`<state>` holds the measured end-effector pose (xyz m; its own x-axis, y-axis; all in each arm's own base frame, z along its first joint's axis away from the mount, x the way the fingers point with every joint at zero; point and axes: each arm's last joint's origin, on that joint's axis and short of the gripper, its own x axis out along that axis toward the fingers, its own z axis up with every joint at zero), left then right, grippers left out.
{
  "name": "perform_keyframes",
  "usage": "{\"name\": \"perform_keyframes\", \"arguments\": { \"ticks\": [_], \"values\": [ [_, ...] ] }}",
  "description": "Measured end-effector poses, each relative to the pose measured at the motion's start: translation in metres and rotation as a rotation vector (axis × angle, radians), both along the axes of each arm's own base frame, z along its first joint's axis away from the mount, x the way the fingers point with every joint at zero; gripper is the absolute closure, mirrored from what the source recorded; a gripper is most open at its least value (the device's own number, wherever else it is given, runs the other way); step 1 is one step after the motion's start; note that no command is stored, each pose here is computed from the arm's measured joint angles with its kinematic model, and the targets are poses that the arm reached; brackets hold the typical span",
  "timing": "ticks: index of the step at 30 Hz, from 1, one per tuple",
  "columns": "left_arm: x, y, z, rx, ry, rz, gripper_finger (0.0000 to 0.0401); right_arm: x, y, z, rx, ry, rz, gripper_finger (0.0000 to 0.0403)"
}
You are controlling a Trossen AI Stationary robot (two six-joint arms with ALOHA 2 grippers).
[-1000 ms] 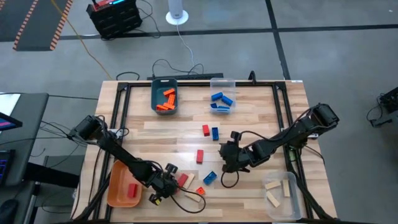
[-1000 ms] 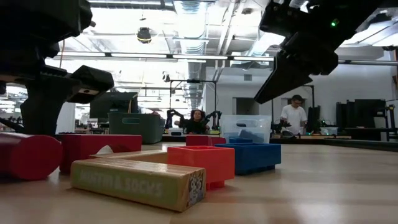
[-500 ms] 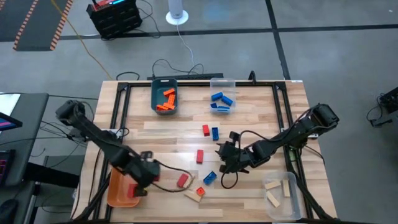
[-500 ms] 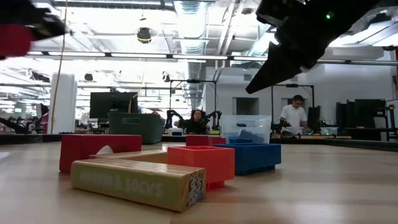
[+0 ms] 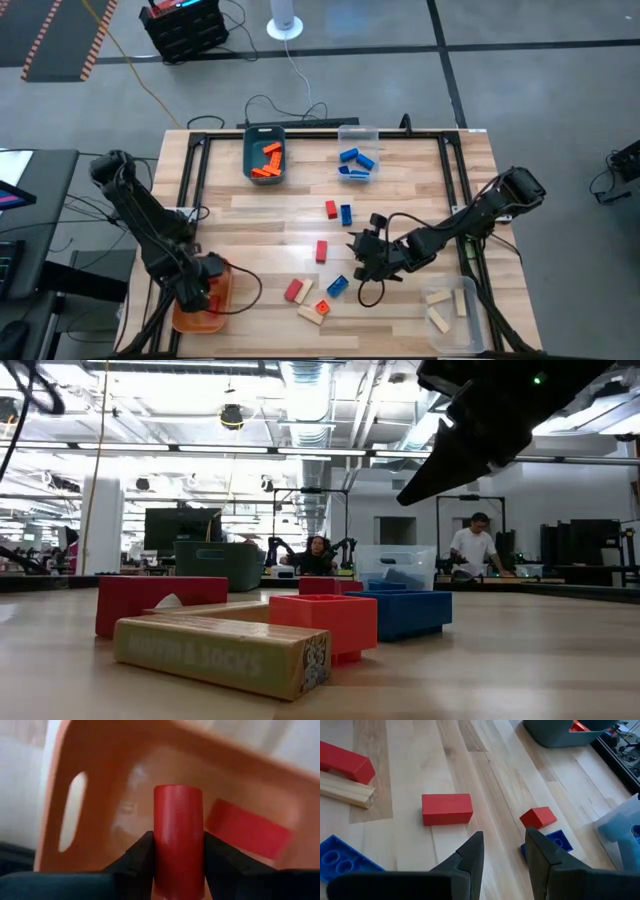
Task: Sort blocks
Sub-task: Put the red block into the orange bin
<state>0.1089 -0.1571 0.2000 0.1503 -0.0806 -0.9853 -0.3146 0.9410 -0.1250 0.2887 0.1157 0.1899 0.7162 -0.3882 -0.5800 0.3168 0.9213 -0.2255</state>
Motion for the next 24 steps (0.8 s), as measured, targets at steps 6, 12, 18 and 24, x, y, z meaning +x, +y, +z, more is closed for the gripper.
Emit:
{"name": "perform_keyframes", "arguments": {
  "ticks": [6,12,18,24],
  "values": [
    [-0.007,0.013,-0.026,0.038,0.072,0.101,0.0240,0.000,0.000,0.000,0.000,-0.001,0.000,0.0280],
    [-0.007,0.014,-0.027,0.009,0.121,0.090,0.0165,0.000,0.000,0.000,-0.001,0.000,0.002,0.0280],
    [0.012,0.007,0.010,-0.053,0.009,0.038,0.0168,0.000,0.000,0.000,-0.004,0.001,0.004,0.0280],
    [0.045,0.003,0.033,-0.061,-0.211,-0.069,0.0192,0.000,0.000,0.000,-0.009,0.001,0.003,0.0280]
  ]
}}
